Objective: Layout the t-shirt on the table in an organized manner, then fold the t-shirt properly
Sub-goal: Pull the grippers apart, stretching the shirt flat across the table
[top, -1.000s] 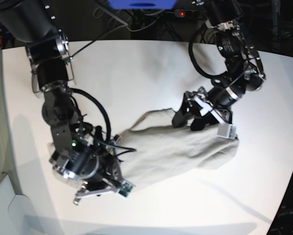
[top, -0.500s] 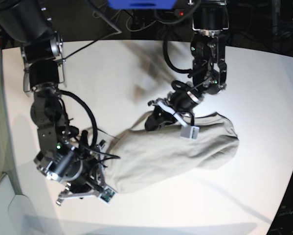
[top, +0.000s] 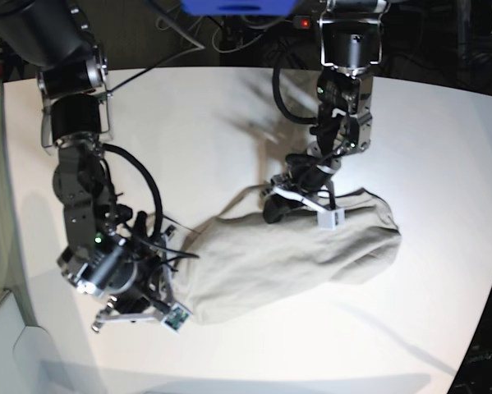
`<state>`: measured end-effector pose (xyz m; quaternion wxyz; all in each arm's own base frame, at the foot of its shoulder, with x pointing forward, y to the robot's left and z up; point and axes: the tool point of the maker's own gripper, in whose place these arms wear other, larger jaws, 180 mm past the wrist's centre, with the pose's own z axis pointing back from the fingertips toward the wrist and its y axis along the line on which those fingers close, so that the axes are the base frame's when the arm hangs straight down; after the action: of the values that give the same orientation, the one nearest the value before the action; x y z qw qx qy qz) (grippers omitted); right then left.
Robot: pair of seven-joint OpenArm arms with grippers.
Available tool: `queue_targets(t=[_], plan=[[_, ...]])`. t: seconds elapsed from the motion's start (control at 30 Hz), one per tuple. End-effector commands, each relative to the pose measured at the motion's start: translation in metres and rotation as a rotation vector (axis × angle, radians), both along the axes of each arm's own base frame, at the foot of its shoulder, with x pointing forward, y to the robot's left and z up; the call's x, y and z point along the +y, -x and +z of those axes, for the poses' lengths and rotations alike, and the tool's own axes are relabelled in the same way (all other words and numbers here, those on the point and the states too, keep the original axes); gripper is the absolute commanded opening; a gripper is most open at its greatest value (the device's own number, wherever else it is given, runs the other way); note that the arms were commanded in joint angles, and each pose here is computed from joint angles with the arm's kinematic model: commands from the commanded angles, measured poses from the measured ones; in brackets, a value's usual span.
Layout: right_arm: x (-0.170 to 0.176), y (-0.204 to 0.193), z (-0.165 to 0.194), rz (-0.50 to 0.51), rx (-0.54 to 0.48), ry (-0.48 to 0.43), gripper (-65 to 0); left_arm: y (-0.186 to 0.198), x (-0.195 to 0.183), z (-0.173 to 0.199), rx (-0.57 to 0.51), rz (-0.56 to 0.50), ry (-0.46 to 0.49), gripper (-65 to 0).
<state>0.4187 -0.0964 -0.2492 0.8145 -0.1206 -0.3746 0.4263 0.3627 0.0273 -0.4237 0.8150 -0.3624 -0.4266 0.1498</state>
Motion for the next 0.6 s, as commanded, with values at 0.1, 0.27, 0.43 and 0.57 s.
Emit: queue_targets(t=[0.1,0.27,0.43,0.57], plan=[[-0.032,-0.014,0.03,-0.148,-0.073,-0.121,-46.4,0.016,0.028,-0.033,0.147,0.076,-0.056,-64.8],[-0.062,-0.017,0.037,-0.27,-0.095,-0.226,-46.4,0.047,0.093,-0.049,0.244,0.212,-0.19,-64.9],[-0.061,-0.015,0.035,-0.271,-0.088,-0.23,-46.4,0.056,0.133,-0.027,0.279,0.225,-0.285,-64.9],[-0.05,-0.015,0.033,-0.262,-0.081,-0.257,-46.4,0.048,0.132,-0.002,0.23,0.204,-0.295,-64.9]])
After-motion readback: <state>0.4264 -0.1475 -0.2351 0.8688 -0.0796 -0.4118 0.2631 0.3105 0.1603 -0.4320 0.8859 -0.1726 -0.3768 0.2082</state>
